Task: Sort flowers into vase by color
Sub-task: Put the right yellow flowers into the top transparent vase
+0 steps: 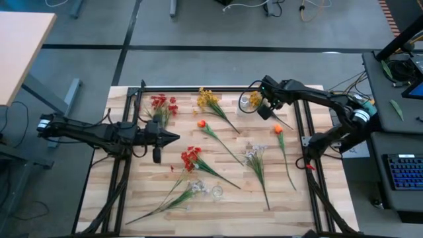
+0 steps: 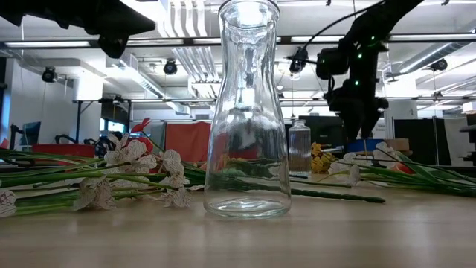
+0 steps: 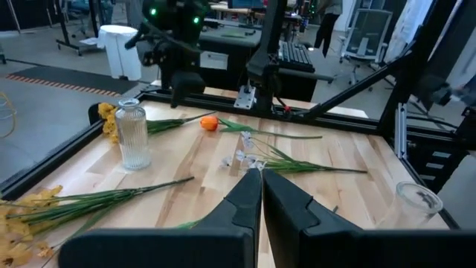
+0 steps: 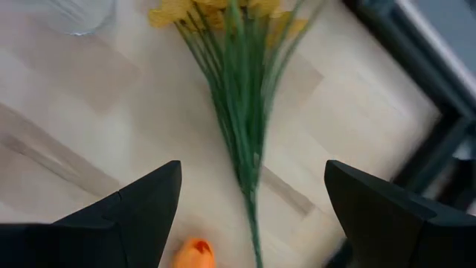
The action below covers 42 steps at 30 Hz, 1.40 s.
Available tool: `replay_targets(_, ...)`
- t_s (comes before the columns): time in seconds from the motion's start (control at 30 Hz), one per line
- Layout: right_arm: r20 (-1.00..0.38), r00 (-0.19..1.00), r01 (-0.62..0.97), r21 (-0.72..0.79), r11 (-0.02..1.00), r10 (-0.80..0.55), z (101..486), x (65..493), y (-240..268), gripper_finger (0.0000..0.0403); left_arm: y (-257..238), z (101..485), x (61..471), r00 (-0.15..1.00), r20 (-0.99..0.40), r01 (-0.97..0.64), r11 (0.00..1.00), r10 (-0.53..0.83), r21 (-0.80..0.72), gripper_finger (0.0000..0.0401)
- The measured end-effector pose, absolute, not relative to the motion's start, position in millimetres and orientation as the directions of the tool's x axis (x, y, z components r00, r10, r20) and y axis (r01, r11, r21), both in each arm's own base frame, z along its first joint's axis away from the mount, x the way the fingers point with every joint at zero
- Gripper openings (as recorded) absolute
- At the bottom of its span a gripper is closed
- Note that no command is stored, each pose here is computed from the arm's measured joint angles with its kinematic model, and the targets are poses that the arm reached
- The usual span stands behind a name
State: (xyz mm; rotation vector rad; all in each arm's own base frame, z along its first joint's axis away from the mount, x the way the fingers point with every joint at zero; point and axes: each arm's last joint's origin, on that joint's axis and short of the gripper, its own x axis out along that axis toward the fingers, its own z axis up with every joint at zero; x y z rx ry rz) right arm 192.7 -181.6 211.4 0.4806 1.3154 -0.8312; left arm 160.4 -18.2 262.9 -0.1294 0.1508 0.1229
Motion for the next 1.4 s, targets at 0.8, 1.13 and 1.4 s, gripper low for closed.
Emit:
replay_targets(0.8, -0.990, 0.076, 0.789, -0.012, 0.614, -0.116, 172, 180, -223, 0.0305, -12, 273, 121, 0.987, -0.117, -0.129, 0.978, 0.110, -0.161, 0.0000)
replay_targets(1.13, -0.989, 0.111, 0.798, 0.032, 0.602, -0.095, 169, 178, -225, 0.0301, -12, 271, 120, 0.985, -0.136, -0.132, 0.979, 0.111, -0.156, 0.0000)
replay_targets(1.4, -0.990, 0.107, 0.803, 0.033, 0.595, -0.089, 156, 172, -221, 0.0302, -12, 270, 119, 0.984, -0.141, -0.132, 0.979, 0.110, -0.155, 0.0000)
